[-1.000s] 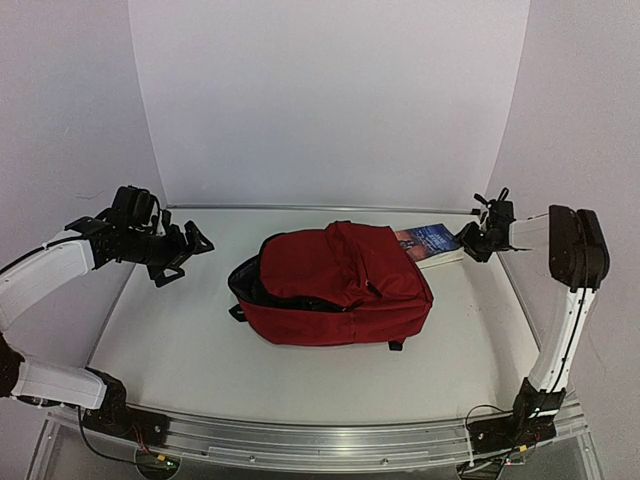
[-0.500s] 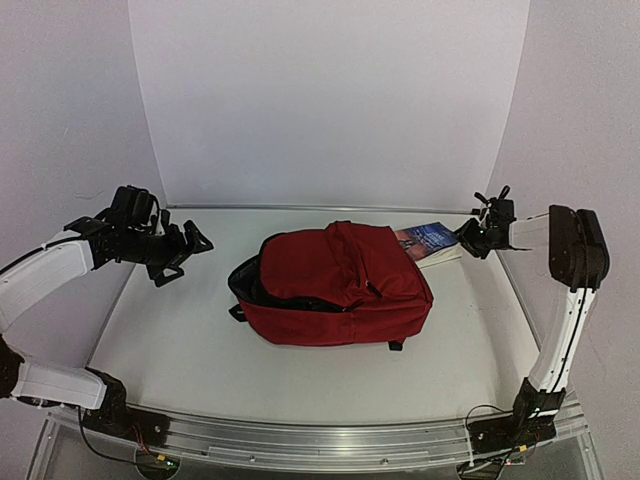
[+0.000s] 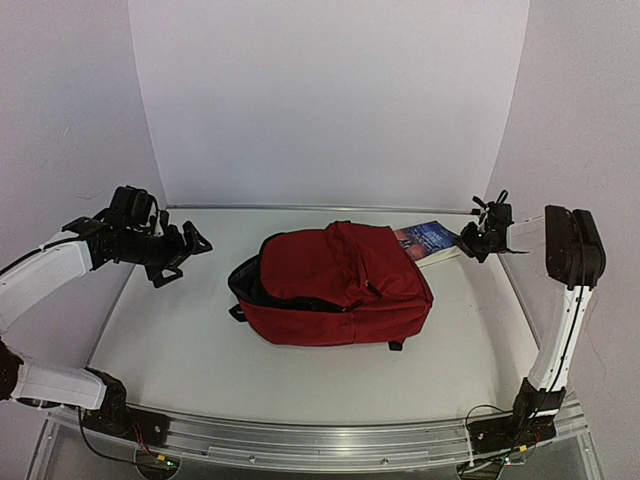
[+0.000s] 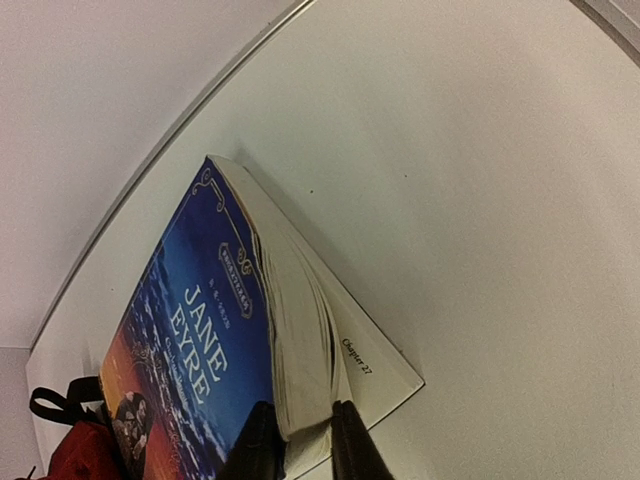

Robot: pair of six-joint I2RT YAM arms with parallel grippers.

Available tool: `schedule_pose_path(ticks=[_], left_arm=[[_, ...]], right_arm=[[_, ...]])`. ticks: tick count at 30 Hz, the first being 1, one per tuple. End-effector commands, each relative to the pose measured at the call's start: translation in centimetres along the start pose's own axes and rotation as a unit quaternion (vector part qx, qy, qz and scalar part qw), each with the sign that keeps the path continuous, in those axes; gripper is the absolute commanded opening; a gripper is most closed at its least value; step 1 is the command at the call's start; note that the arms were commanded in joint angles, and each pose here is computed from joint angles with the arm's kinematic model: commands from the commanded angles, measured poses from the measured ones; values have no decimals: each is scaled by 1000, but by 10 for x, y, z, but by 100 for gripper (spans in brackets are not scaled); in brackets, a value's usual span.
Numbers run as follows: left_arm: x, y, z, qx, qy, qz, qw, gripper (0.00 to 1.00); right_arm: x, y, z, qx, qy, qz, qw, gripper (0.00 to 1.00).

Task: Pack the student bag
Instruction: Pick up the book from the center of the board.

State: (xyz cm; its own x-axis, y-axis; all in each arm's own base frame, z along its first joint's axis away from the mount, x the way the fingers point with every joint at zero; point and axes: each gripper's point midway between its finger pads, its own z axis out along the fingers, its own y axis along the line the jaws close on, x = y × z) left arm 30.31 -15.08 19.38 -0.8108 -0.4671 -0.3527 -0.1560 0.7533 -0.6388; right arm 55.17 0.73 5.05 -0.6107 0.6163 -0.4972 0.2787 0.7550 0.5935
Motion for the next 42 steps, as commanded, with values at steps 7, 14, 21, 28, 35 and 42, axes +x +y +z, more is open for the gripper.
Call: schedule_pose_path(ticks=[7, 14, 21, 28, 35, 42], left_arm=[[-22, -21, -30, 27, -59, 25, 998, 100], [-30, -46, -45, 74, -77, 72, 992, 100], [-24, -83, -53, 152, -58, 144, 976, 100], [-23, -113, -54, 214, -38, 180, 959, 100], [-9, -169, -46, 285, -16, 246, 926, 100], [19, -226, -30, 358, 20, 291, 887, 100]], right_arm=[[-66, 100, -84, -115, -106, -53, 986, 0], [-93, 174, -170, -185, -174, -117, 960, 0], [-66, 258, -244, -242, -179, -195, 933, 0], [-33, 324, -322, -297, -164, -259, 904, 0], [28, 378, -368, -398, -89, -296, 864, 0], [74, 419, -400, -472, -42, -318, 821, 0]])
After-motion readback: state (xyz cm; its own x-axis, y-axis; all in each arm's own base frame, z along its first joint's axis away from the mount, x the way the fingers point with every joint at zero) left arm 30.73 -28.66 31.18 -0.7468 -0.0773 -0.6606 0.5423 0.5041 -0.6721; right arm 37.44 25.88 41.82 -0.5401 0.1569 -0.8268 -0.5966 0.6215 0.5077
